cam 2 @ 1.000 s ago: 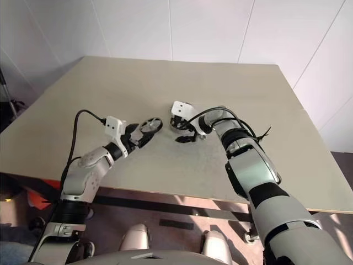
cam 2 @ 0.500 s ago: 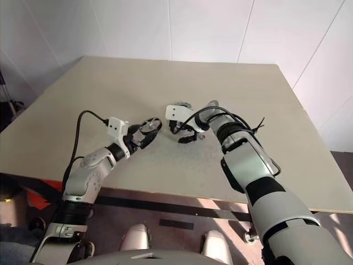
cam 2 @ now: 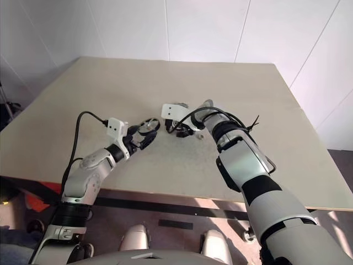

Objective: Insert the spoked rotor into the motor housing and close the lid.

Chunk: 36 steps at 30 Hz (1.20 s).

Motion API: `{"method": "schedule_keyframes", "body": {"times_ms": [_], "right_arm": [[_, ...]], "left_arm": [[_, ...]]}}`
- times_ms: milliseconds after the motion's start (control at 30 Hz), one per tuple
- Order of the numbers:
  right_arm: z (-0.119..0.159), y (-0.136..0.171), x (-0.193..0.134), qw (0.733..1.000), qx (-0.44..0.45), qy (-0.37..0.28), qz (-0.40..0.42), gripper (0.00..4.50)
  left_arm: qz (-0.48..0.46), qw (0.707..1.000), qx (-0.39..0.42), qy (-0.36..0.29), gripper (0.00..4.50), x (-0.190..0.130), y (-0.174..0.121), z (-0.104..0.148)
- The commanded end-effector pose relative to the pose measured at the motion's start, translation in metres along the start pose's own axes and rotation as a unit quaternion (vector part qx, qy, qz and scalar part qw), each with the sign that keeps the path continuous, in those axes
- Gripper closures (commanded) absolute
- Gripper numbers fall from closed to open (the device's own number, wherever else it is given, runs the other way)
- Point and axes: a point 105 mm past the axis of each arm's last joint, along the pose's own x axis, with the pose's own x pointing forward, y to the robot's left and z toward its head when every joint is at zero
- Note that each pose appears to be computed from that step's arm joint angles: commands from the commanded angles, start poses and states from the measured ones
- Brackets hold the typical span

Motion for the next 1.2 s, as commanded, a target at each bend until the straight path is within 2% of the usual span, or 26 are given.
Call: {"method": "schedule_keyframes", "body": {"times_ms": [33, 133, 167, 500, 733, 900, 1200], "right_arm": [[0.003, -0.001, -0.001, 1.0, 0.001, 0.001, 0.003, 1.99], [0.001, -0.003, -0.002, 1.0, 0.01, 0.002, -0.003, 2.59], [-0.001, -0.004, -0.003, 1.0, 0.012, 0.002, -0.006, 2.65], [-0.01, -0.018, -0.024, 0.998, 0.041, -0.026, -0.028, 2.65], [-0.007, -0.021, -0.055, 0.995, 0.047, -0.088, -0.006, 2.65], [0.0, 0.004, -0.063, 0.991, 0.054, -0.118, 0.031, 2.65], [0.016, 0.041, -0.062, 0.987, 0.072, -0.136, 0.046, 2.65]], "left_arm": [[-0.002, 1.0, 0.017, -0.02, 0.0, -0.001, -0.001, 0.015], [-0.004, 1.0, 0.018, -0.019, 0.0, 0.0, -0.001, 0.015], [-0.004, 1.0, 0.018, -0.019, 0.0, 0.001, -0.001, 0.015], [-0.011, 1.0, 0.012, -0.017, 0.0, 0.004, -0.007, 0.011], [-0.021, 1.0, 0.006, -0.01, 0.0, 0.006, -0.012, 0.006], [-0.027, 1.0, 0.006, -0.009, 0.0, 0.009, -0.013, 0.006], [-0.035, 0.999, 0.009, -0.007, 0.0, 0.012, -0.014, 0.007]]}}
